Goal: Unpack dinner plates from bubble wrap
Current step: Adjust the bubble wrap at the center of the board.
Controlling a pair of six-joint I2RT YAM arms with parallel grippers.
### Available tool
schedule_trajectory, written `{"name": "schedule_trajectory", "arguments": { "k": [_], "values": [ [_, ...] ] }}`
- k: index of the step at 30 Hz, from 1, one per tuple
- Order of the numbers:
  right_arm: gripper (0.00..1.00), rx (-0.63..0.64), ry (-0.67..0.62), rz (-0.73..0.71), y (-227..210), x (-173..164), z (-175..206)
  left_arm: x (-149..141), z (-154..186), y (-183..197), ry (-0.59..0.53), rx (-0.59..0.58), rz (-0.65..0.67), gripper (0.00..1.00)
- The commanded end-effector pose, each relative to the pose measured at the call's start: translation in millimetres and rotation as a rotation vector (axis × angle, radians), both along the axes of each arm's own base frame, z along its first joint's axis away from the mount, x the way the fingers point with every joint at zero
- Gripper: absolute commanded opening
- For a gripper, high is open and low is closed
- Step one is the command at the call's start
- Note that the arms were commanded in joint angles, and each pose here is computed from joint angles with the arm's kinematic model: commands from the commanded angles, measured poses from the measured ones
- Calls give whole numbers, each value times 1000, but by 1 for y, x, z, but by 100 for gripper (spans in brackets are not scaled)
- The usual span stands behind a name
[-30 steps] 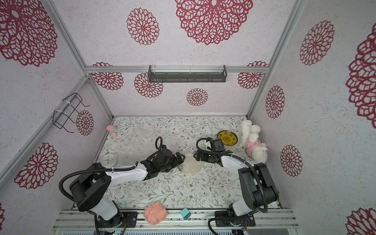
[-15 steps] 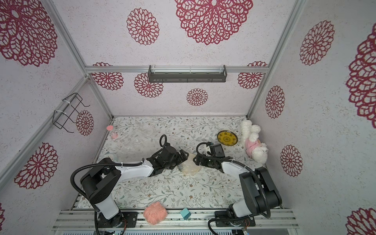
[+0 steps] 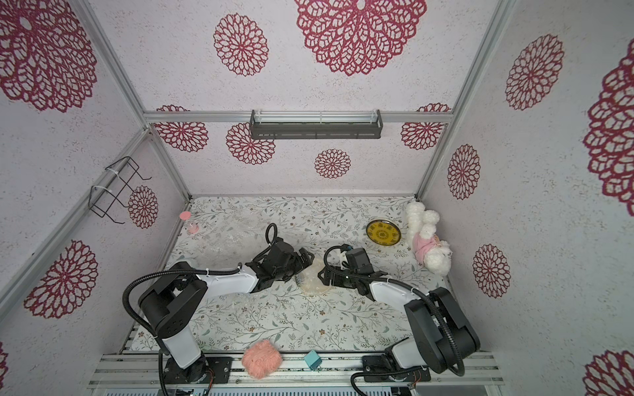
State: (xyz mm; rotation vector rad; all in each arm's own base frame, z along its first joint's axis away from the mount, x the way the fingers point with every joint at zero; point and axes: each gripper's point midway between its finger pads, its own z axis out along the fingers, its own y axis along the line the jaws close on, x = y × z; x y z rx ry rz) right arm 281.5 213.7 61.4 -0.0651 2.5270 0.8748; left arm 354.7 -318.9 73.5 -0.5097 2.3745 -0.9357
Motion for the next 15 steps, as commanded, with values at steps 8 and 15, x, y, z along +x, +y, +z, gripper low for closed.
{"name": "schedule_trajectory", "arguments": {
  "k": [8,15],
  "values": [
    [89,-14,-67,-51,0,-9,19,28,35,22,-69,13,-28,97],
    [99,-226,-113,10,-22,-12,37,2,47,53,-58,51,-11,97]
  ]
}}
